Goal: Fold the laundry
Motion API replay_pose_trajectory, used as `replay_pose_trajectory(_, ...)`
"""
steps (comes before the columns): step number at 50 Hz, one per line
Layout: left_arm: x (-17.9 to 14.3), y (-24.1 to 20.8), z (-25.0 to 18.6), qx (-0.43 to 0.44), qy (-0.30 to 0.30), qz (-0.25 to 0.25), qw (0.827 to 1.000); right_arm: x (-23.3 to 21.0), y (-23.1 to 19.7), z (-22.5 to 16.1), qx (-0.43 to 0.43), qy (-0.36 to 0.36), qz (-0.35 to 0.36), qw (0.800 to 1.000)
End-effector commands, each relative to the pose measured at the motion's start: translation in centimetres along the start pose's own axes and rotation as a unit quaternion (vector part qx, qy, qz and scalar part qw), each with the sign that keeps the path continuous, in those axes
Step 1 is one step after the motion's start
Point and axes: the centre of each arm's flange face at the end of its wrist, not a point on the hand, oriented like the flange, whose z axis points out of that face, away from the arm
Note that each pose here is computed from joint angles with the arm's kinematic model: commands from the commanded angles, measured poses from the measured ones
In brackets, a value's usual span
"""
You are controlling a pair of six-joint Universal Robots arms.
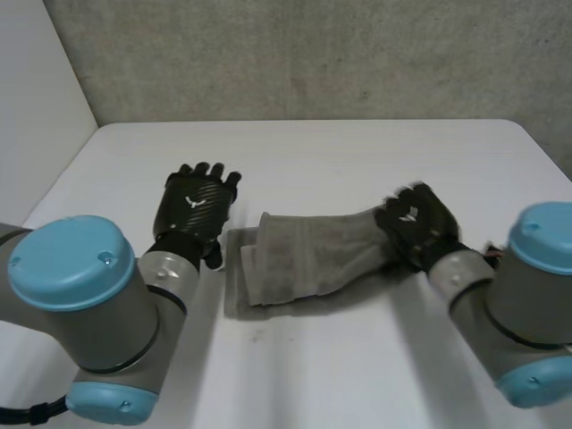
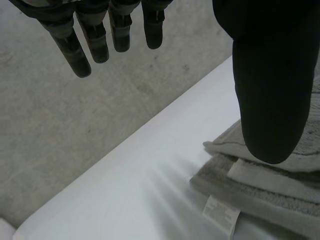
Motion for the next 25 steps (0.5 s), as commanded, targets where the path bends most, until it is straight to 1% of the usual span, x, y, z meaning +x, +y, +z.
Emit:
replay_pose_trajectory(1,-2.1,0.4,0.3,-0.007,-0.029,-0.031,0.999,-4.9,-6.8,0.3,0.114,-0.052,-0.077,0.989)
replay_pose_trajectory(3,-2.5,0.3,0.4,-0.006,-0.036,-0.039,0.999,-9.1,-8.7,-0.5,0.164,-0.108,-0.1,0.976)
replay_pose_trajectory(4,-3.0,0.2,0.5,-0.004,-0.041,-0.047,0.998,-9.1,-8.7,-0.5,0.164,-0.108,-0.1,0.975)
replay_pose_trajectory(5,-3.4,0.1,0.5,-0.002,-0.047,-0.054,0.997,-11.2,-9.3,-1.2,0.189,-0.139,-0.113,0.966)
replay_pose_trajectory(6,-3.4,0.1,0.5,-0.002,-0.047,-0.054,0.997,-11.2,-9.3,-1.2,0.189,-0.139,-0.113,0.965)
replay_pose_trajectory(8,-4.1,0.1,0.5,-0.002,-0.057,-0.063,0.996,-14.9,-9.3,-2.3,0.225,-0.197,-0.135,0.945)
replay_pose_trajectory(9,-4.1,0.1,0.5,-0.002,-0.057,-0.063,0.996,-14.9,-9.3,-2.3,0.225,-0.197,-0.135,0.945)
replay_pose_trajectory(10,-4.4,0.0,0.5,-0.002,-0.061,-0.065,0.996,-16.1,-9.1,-2.7,0.237,-0.217,-0.141,0.936)
replay_pose_trajectory(11,-4.4,0.0,0.5,-0.002,-0.061,-0.065,0.996,-16.6,-8.9,-2.7,0.238,-0.224,-0.141,0.935)
replay_pose_trajectory(14,-4.8,0.1,0.5,-0.003,-0.067,-0.067,0.996,-16.7,-8.8,-2.6,0.236,-0.224,-0.14,0.935)
replay_pose_trajectory(16,-4.8,0.2,0.5,-0.004,-0.067,-0.067,0.996,-15.7,-9.0,-2.1,0.218,-0.202,-0.128,0.946)
replay_pose_trajectory(17,-4.8,0.2,0.5,-0.004,-0.067,-0.067,0.996,-15.7,-9.0,-2.1,0.217,-0.202,-0.128,0.946)
replay_pose_trajectory(19,-4.8,0.2,0.5,-0.004,-0.067,-0.067,0.995,-13.3,-10.1,-1.9,0.193,-0.161,-0.082,0.964)
replay_pose_trajectory(20,-4.9,0.0,0.6,-0.002,-0.068,-0.067,0.995,-13.3,-10.1,-1.9,0.193,-0.16,-0.082,0.965)
replay_pose_trajectory(21,-5.0,-0.1,0.7,0.001,-0.07,-0.068,0.995,-11.7,-10.8,-1.9,0.183,-0.138,-0.04,0.973)
replay_pose_trajectory(22,-5.0,-0.1,0.7,0.001,-0.07,-0.068,0.995,-11.7,-10.8,-1.9,0.183,-0.138,-0.039,0.973)
replay_pose_trajectory(24,-5.1,-0.6,0.8,0.009,-0.072,-0.072,0.995,-8.5,-11.4,-2.0,0.162,-0.109,0.073,0.978)
replay_pose_trajectory(25,-5.1,-0.6,0.8,0.009,-0.072,-0.072,0.995,-8.5,-11.4,-2.0,0.162,-0.109,0.073,0.978)
